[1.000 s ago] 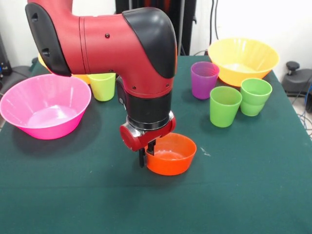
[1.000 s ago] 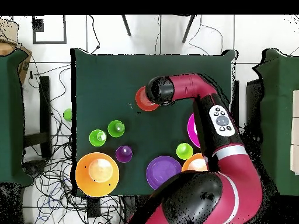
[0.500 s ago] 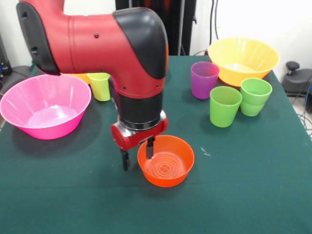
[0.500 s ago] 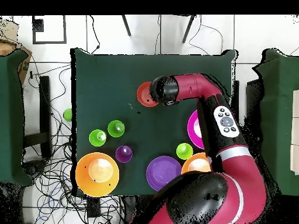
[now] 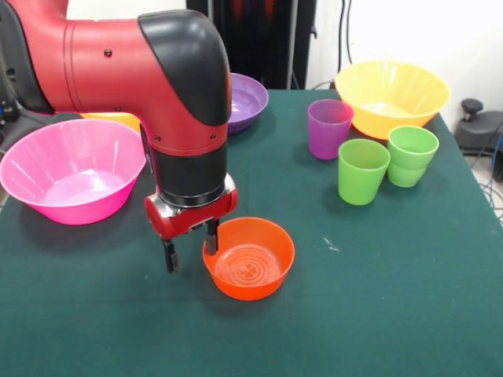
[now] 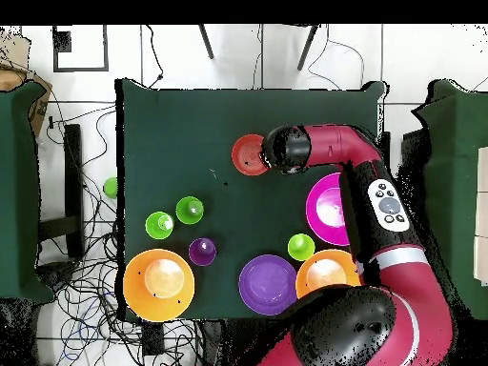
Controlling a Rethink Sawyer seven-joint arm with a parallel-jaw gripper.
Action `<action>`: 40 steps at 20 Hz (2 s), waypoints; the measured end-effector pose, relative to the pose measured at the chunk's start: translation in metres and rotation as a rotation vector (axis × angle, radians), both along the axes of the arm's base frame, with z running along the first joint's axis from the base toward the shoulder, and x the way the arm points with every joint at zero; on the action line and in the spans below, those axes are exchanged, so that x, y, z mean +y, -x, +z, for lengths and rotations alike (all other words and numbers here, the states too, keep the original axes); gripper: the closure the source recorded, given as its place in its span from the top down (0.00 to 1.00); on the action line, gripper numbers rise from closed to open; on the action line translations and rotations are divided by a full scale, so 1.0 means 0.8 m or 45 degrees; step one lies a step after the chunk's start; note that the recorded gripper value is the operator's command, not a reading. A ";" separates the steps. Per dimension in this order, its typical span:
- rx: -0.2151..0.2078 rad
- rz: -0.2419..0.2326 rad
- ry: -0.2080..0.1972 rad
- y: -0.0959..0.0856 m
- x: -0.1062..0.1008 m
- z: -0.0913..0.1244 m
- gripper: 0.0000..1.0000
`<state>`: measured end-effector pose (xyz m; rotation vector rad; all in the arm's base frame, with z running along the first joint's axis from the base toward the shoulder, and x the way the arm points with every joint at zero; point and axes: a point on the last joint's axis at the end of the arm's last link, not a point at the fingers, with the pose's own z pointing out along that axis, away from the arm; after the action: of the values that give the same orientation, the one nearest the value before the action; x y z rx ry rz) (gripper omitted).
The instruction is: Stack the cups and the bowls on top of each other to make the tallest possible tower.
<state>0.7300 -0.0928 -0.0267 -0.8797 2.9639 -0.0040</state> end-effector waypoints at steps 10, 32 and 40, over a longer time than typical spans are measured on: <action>-0.011 -0.002 0.012 -0.006 -0.004 0.011 1.00; 0.058 -0.075 0.131 0.013 -0.088 0.161 1.00; 0.036 -0.139 0.132 0.029 -0.140 0.183 1.00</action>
<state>0.7071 -0.2052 0.1194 -0.7321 3.0583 -0.1525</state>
